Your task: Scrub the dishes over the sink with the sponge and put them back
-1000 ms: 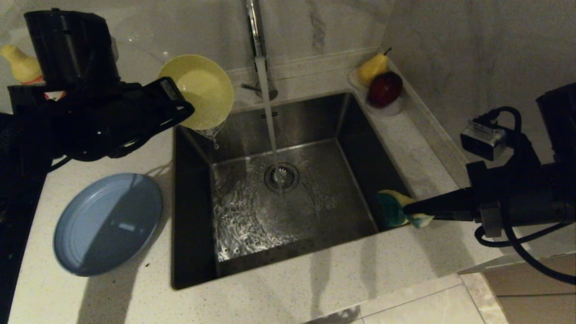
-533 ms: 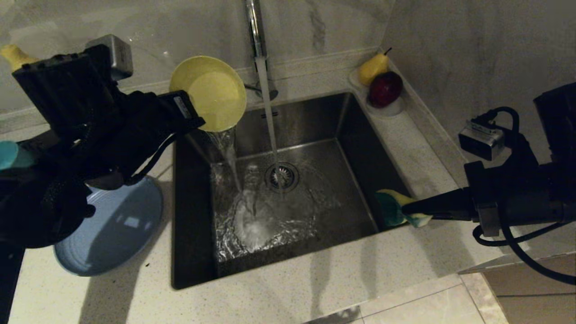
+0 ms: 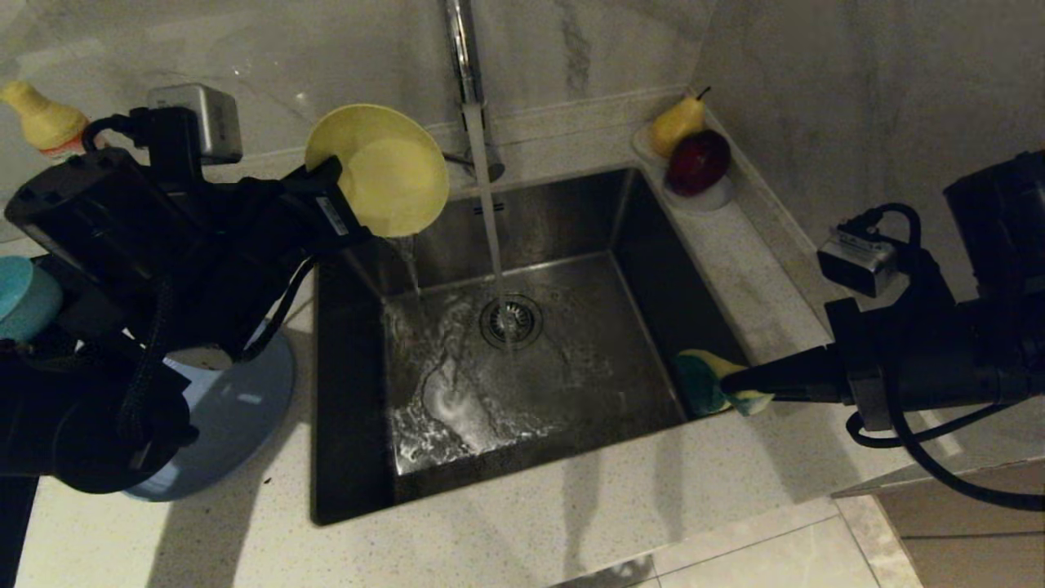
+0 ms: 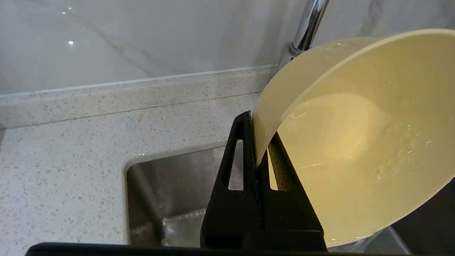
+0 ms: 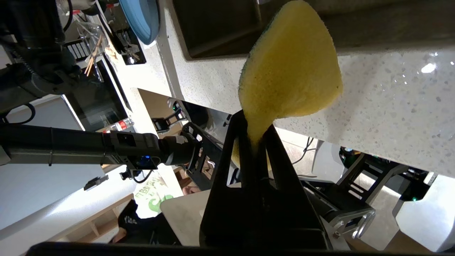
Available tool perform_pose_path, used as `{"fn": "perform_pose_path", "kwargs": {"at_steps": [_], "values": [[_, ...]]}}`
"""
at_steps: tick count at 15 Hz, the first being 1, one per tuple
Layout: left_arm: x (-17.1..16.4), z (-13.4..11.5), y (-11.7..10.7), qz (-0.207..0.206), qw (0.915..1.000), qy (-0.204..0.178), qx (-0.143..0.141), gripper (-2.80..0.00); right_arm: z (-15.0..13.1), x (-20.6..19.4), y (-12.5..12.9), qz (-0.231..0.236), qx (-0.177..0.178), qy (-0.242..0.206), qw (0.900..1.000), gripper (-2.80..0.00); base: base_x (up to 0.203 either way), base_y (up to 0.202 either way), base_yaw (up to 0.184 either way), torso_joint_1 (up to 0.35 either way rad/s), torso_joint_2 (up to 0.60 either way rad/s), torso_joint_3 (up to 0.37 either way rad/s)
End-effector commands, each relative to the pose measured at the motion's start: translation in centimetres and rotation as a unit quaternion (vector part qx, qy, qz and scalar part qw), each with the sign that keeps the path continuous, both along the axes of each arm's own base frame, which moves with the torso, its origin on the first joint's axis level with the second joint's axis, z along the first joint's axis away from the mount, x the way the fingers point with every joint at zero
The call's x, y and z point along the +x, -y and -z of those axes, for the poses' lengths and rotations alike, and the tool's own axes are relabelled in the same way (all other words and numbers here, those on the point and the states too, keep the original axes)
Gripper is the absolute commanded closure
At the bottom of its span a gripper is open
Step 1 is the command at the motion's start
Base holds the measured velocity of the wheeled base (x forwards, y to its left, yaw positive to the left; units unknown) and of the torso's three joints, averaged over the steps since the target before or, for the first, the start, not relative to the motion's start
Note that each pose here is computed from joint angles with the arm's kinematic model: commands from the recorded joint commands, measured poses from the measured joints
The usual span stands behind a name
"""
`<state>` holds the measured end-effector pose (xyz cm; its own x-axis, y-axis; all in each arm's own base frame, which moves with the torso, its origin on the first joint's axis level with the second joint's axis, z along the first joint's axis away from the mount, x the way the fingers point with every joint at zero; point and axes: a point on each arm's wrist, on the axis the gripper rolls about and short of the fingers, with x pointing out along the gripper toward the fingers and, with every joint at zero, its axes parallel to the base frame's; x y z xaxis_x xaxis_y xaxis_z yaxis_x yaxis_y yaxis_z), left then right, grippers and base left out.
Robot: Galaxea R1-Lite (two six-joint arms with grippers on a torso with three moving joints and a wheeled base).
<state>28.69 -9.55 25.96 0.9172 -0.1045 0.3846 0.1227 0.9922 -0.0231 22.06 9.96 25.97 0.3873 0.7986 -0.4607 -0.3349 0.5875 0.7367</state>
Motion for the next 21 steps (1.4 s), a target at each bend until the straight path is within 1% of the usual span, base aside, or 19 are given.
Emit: {"fn": "perform_pose_path", "kwargs": {"at_steps": [1,3,6,7,9,11,12,13,14,15,16,17,18,19,21], "values": [[0.0,0.0,0.0,-0.003,1.0,0.004,0.003,0.0,0.2,0.2,-0.2,-0.003,0.001,-0.005,1.0,0.0,0.0,0.0,0.0,0.0,0.0,0.0],[-0.4,-0.5,-0.2,-0.012,0.9995,0.026,0.017,0.0,0.2,0.1,-0.3,-0.006,0.0,-0.007,1.0,0.0,0.0,0.0,0.0,0.0,0.0,0.0],[-0.7,-0.4,-0.3,-0.028,0.9973,0.051,0.044,0.0,0.1,-0.2,-0.2,-0.007,0.001,-0.007,1.0,0.0,0.0,0.0,0.0,0.0,0.0,0.0],[-0.7,-0.2,-0.2,-0.03,0.9971,0.051,0.048,0.0,0.2,-0.3,-0.2,-0.006,0.001,-0.009,1.0,0.0,0.0,0.0,0.0,0.0,0.0,0.0],[-0.4,0.4,-0.2,-0.031,0.9976,0.036,0.051,0.0,0.0,-0.4,-0.1,-0.006,0.002,-0.006,1.0,0.0,0.0,0.0,0.0,0.0,0.0,0.0],[-0.2,1.0,-0.1,-0.025,0.998,-0.006,0.057,0.0,-0.7,-0.5,-0.1,-0.008,0.007,0.005,1.0,0.0,0.0,0.0,0.0,0.0,0.0,0.0],[-0.4,1.5,-0.2,-0.016,0.9968,-0.053,0.057,0.0,-1.2,-0.7,-0.3,-0.012,0.011,0.012,1.0,0.0,0.0,0.0,0.0,0.0,0.0,0.0],[-1.0,1.7,-0.4,-0.002,0.9935,-0.104,0.048,0.0,-1.9,-1.1,-0.7,-0.023,0.016,0.02,0.999,0.0,0.0,0.0,0.0,0.0,0.0,0.0],[-1.8,1.7,-0.6,0.016,0.9882,-0.147,0.037,0.0,-2.6,-1.4,-1.0,-0.033,0.016,0.021,0.999,0.0,0.0,0.0,0.0,0.0,0.0,0.0],[-2.9,1.4,-0.9,0.042,0.9821,-0.182,0.026,0.0,-3.3,-1.9,-1.4,-0.045,0.016,0.019,0.999,0.0,0.0,0.0,0.0,0.0,0.0,0.0],[-3.9,1.1,-1.1,0.063,0.9764,-0.206,0.017,0.0,-4.1,-2.4,-1.8,-0.063,0.019,0.016,0.998,0.0,0.0,0.0,0.0,0.0,0.0,0.0],[-4.5,1.3,-1.2,0.075,0.9711,-0.226,0.004,0.0,-4.8,-2.9,-2.2,-0.085,0.026,0.013,0.996,0.0,0.0,0.0,0.0,0.0,0.0,0.0],[-4.6,1.6,-1.1,0.079,0.9691,-0.234,-0.003,0.0,-5.5,-3.4,-2.9,-0.112,0.033,0.01,0.993,0.0,0.0,0.0,0.0,0.0,0.0,0.0],[-5.0,1.7,-0.9,0.088,0.9675,-0.237,-0.016,0.0,-6.1,-3.9,-3.7,-0.139,0.036,0.005,0.99,0.0,0.0,0.0,0.0,0.0,0.0,0.0],[-6.0,1.9,-0.6,0.1,0.9644,-0.243,-0.026,0.0,-6.4,-4.1,-5.6,-0.176,0.034,-0.012,0.984,0.0,0.0,0.0,0.0,0.0,0.0,0.0]]}}
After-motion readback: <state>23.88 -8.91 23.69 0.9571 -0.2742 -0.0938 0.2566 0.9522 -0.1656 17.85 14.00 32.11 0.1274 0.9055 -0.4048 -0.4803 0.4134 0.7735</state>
